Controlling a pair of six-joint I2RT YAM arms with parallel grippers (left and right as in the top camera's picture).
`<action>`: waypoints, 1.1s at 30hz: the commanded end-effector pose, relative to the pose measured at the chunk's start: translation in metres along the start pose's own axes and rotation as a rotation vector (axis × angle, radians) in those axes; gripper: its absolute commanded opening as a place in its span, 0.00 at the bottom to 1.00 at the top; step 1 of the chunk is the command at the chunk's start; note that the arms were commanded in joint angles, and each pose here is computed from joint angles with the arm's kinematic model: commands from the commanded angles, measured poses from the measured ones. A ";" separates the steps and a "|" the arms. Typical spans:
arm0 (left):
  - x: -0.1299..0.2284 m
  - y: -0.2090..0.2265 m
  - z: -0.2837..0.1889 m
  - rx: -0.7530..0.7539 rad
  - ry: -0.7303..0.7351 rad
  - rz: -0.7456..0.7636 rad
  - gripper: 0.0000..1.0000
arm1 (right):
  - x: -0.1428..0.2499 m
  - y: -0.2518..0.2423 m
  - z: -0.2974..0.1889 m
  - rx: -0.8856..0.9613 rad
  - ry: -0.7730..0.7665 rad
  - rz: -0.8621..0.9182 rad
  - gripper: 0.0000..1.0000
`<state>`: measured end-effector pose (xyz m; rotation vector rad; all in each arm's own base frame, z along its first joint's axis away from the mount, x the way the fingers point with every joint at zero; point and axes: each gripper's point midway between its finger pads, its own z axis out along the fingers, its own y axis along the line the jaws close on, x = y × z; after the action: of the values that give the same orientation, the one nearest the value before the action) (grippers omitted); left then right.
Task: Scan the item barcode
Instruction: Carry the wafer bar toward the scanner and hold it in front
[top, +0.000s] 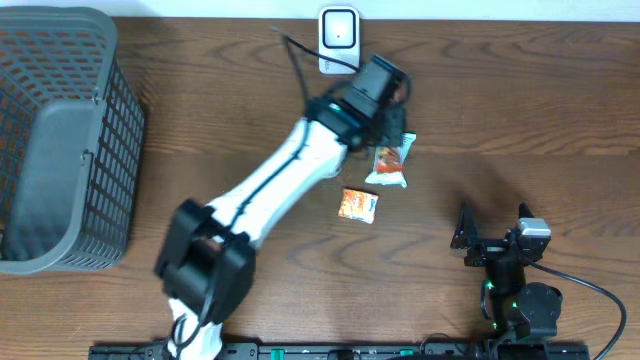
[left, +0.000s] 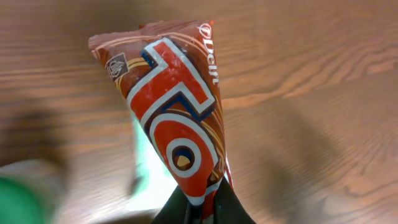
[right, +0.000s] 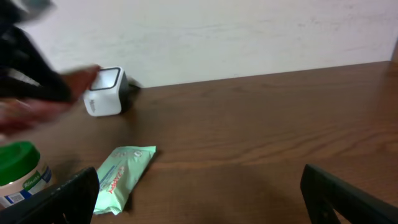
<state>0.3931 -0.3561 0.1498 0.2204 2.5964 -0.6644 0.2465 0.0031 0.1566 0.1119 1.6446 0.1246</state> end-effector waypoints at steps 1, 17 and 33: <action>0.015 -0.025 0.021 0.046 0.016 -0.025 0.07 | 0.000 -0.001 0.000 0.007 -0.001 0.010 0.99; 0.088 -0.012 0.136 -0.020 0.132 0.033 0.08 | 0.000 -0.001 0.000 0.007 -0.001 0.010 0.99; 0.064 0.071 0.125 -0.338 -0.036 -0.558 0.07 | 0.000 -0.001 0.000 0.007 -0.001 0.010 0.99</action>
<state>0.3870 -0.3883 0.0035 -0.2454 2.7559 -0.4934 0.2465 0.0031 0.1565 0.1119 1.6449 0.1246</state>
